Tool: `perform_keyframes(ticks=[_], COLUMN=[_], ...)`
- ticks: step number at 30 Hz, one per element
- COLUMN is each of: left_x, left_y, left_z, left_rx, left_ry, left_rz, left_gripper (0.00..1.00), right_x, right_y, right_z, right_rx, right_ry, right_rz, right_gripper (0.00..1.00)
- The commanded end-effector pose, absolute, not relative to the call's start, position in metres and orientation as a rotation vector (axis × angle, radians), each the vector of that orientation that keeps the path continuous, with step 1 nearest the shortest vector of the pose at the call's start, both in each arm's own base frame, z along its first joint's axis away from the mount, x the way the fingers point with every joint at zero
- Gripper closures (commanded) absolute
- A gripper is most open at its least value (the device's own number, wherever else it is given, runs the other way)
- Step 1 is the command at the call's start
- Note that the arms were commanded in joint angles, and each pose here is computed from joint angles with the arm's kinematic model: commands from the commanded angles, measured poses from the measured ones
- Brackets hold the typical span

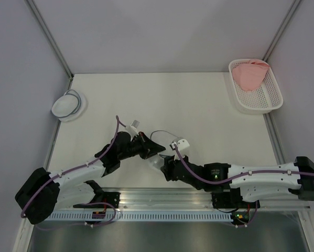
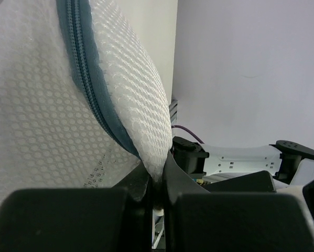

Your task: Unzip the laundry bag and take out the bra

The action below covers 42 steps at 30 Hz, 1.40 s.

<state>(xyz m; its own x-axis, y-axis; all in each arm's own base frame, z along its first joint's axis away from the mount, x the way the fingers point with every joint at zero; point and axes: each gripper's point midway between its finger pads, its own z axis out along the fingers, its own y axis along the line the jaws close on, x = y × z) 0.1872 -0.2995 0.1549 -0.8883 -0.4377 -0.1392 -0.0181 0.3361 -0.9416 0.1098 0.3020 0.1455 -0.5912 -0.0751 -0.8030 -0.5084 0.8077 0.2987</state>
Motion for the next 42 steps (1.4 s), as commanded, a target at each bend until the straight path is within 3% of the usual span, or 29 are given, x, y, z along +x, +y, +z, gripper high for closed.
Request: perform_keyframes(ticks=[1,10,23,32,42], left_x=[0.182,0.165,0.150,0.152,0.191], left_y=[-0.303,-0.302,-0.285,-0.275,-0.264], left_z=[0.178,0.179,0.169,0.153,0.205], left_rx=[-0.300,-0.248,-0.171,-0.145,-0.056], left_ry=[2.117,2.096,2.102,2.135,1.939], left_rz=[-1.663,-1.697,-1.637,-1.520,-1.360], left_gripper=[0.98,0.98,0.98,0.98,0.98], right_x=[0.121,0.145,0.147,0.136,0.145], right_y=[0.318,0.312,0.277,0.253,0.185], right_z=[0.175,0.175,0.170,0.159,0.143], right_rx=[-0.290,-0.193,-0.187,-0.240,-0.134], right_ry=[2.077,2.043,2.085,2.151,2.184], right_rz=[0.714,0.579,0.457,0.420,0.008], right_gripper=[0.44,0.54,0.99,1.00,1.00])
